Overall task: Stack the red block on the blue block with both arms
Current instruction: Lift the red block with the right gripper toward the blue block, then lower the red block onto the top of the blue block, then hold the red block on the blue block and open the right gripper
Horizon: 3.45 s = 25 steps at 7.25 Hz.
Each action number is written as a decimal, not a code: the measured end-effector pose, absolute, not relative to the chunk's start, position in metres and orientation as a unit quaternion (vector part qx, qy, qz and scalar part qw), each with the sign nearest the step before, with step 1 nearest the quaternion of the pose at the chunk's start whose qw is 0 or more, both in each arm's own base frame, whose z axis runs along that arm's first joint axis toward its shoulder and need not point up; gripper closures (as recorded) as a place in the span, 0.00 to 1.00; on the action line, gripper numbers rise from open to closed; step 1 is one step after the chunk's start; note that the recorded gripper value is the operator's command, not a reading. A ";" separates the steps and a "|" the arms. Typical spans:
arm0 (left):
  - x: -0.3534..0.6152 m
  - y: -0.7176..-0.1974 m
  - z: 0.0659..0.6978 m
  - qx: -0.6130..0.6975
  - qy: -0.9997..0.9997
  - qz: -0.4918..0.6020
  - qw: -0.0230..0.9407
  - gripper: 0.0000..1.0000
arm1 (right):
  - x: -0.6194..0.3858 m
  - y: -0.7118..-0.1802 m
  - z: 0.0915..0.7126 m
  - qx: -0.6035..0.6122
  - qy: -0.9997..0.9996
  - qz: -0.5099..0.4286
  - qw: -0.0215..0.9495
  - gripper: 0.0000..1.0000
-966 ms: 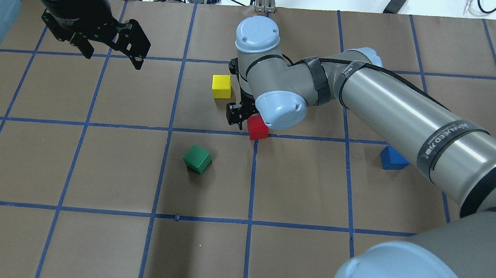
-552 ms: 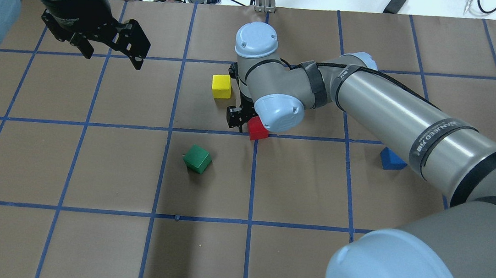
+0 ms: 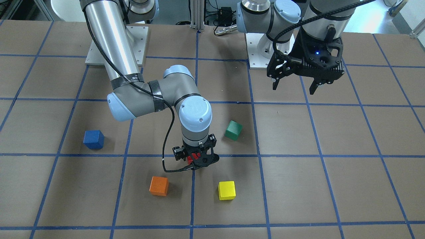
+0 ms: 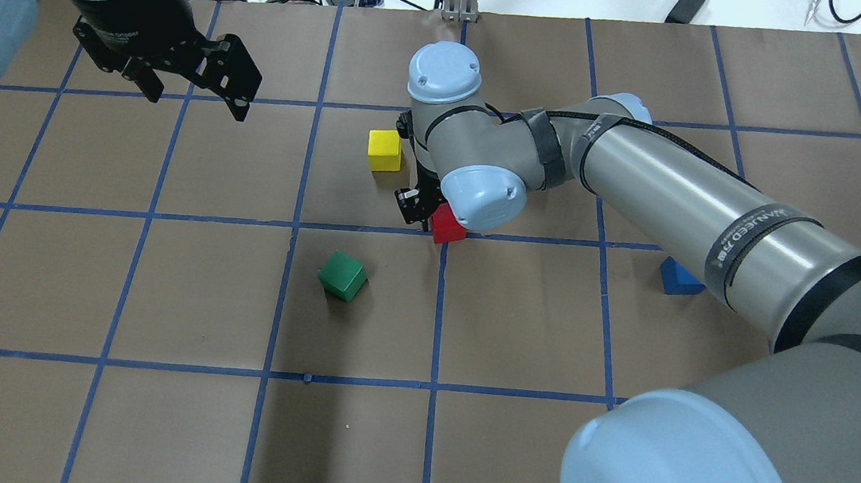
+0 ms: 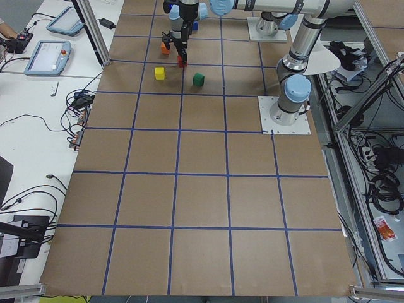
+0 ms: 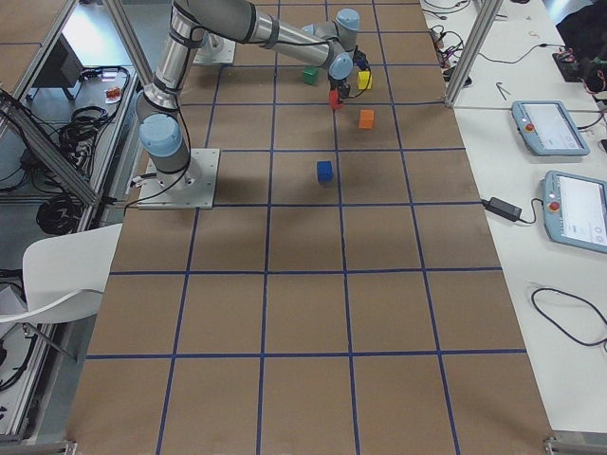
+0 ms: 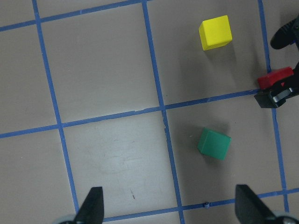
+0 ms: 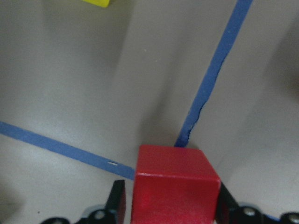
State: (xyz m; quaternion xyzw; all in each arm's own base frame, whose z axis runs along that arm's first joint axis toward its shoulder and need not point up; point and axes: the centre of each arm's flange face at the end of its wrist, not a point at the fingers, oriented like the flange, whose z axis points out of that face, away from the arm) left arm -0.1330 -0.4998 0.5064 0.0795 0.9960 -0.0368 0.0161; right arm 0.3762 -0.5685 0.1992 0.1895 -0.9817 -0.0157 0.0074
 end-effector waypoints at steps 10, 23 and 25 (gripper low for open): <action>-0.133 -0.500 0.507 0.079 0.996 -0.038 0.015 0.00 | 0.134 -0.576 0.365 -0.003 -0.999 -0.043 -0.009 1.00; -0.133 -0.500 0.507 0.079 0.996 -0.038 0.016 0.00 | 0.023 -0.520 0.255 0.008 -0.997 -0.077 0.017 1.00; -0.133 -0.500 0.507 0.079 0.996 -0.038 0.016 0.00 | 0.023 -0.519 0.253 0.021 -0.997 -0.079 0.017 1.00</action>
